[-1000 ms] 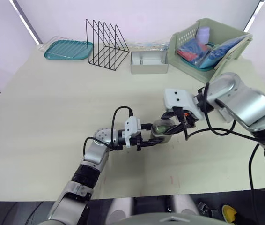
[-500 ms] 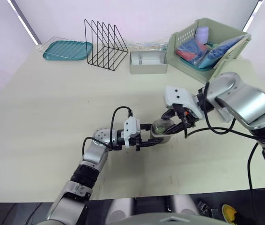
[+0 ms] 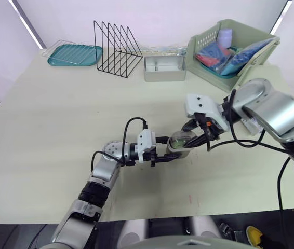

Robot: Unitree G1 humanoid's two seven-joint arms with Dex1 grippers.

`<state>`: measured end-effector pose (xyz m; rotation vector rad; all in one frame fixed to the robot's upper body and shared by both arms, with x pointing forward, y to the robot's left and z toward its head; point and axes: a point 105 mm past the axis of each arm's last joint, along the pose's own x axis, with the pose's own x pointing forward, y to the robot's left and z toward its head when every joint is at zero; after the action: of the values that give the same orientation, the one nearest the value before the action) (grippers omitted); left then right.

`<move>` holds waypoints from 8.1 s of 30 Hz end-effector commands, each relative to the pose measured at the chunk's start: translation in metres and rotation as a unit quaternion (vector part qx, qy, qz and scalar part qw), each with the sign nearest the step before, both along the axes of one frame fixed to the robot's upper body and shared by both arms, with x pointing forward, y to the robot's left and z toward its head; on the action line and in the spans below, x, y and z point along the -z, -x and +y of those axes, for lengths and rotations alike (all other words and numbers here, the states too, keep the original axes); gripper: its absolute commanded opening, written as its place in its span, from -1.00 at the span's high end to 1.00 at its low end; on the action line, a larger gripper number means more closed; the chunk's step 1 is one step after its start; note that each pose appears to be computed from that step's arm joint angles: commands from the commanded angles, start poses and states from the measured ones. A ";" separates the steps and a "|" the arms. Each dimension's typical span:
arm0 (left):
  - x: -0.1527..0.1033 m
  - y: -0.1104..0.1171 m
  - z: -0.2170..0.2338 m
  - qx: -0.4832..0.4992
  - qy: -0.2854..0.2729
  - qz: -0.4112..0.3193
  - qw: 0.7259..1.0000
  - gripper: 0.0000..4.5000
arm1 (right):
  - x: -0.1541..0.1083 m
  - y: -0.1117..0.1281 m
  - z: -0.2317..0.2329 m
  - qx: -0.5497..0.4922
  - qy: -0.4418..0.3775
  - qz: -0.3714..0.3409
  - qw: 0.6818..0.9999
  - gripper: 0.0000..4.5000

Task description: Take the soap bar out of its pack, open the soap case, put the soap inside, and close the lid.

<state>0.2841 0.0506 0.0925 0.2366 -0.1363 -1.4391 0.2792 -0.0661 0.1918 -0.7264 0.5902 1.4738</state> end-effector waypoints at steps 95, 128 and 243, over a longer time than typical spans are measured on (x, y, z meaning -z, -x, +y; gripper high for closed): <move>-0.002 0.000 0.006 -0.011 -0.004 -0.009 1.000 0.17 | 0.053 -0.006 -0.107 0.081 -0.161 -0.009 0.984 0.85; -0.003 -0.001 0.007 -0.012 -0.007 -0.012 1.000 0.17 | 0.018 0.003 -0.057 -0.049 -0.266 -0.070 0.960 0.99; -0.002 -0.001 0.006 -0.010 -0.011 -0.015 1.000 0.17 | -0.019 -0.003 -0.037 -0.062 -0.327 -0.063 0.941 0.99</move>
<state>0.2842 0.0545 0.0934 0.2548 -0.1387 -1.4246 0.2881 -0.1082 0.1976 -0.3326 -0.0105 1.5837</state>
